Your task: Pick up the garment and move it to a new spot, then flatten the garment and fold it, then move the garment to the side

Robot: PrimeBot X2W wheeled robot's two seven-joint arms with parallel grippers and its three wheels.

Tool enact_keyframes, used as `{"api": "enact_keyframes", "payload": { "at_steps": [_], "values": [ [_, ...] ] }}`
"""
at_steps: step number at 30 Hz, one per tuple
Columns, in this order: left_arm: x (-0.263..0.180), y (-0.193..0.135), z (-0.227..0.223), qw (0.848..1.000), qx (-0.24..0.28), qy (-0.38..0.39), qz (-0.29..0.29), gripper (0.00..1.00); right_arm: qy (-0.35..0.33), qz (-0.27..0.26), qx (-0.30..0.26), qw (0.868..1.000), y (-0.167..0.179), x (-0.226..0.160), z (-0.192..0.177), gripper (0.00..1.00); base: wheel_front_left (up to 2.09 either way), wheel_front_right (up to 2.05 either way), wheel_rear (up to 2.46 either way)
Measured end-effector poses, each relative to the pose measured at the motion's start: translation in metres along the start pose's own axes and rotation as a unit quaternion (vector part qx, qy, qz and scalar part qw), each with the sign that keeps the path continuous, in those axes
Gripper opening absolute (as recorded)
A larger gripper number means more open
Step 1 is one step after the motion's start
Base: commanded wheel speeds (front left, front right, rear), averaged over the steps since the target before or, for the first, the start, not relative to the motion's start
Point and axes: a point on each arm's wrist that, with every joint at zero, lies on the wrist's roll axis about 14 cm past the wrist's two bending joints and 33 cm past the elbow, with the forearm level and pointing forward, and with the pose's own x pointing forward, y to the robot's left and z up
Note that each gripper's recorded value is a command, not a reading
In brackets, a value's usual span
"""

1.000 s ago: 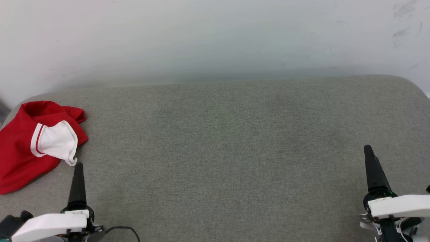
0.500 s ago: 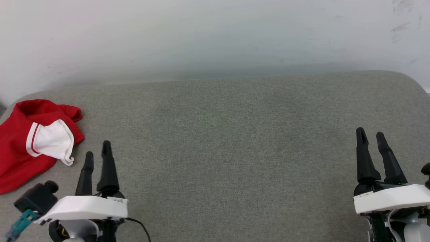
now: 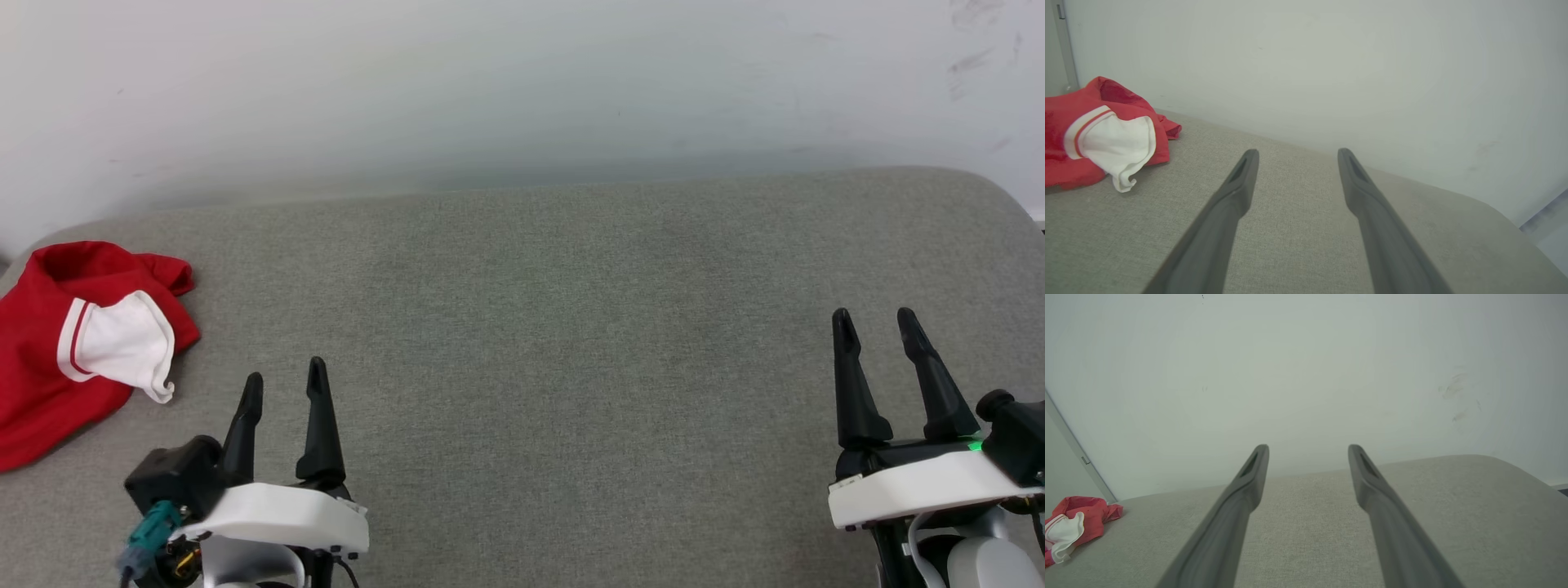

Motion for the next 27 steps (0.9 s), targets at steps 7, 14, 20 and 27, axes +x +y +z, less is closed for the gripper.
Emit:
{"api": "enact_keyframes", "payload": {
  "at_steps": [7,14,20,27],
  "values": [
    [-0.004,-0.011,-0.012,0.998,0.064,0.012,-0.015,1.0,0.002,0.003,-0.041,0.999,-0.001,-0.001,-0.003,1.0,0.0,0.0,0.0],
    [-0.007,-0.016,-0.023,0.997,0.07,0.024,-0.029,1.0,0.01,0.009,-0.078,0.997,0.001,-0.003,-0.009,1.0,0.0,0.0,0.0],
    [-0.01,-0.022,-0.024,0.995,0.089,0.017,-0.049,1.0,0.008,0.017,-0.108,0.994,0.004,-0.004,-0.009,1.0,0.0,0.0,0.0],
    [-0.01,-0.027,-0.015,0.995,0.074,-0.004,-0.061,1.0,0.001,0.019,-0.113,0.993,0.005,-0.005,-0.007,1.0,0.0,0.0,0.0]
  ]
}}
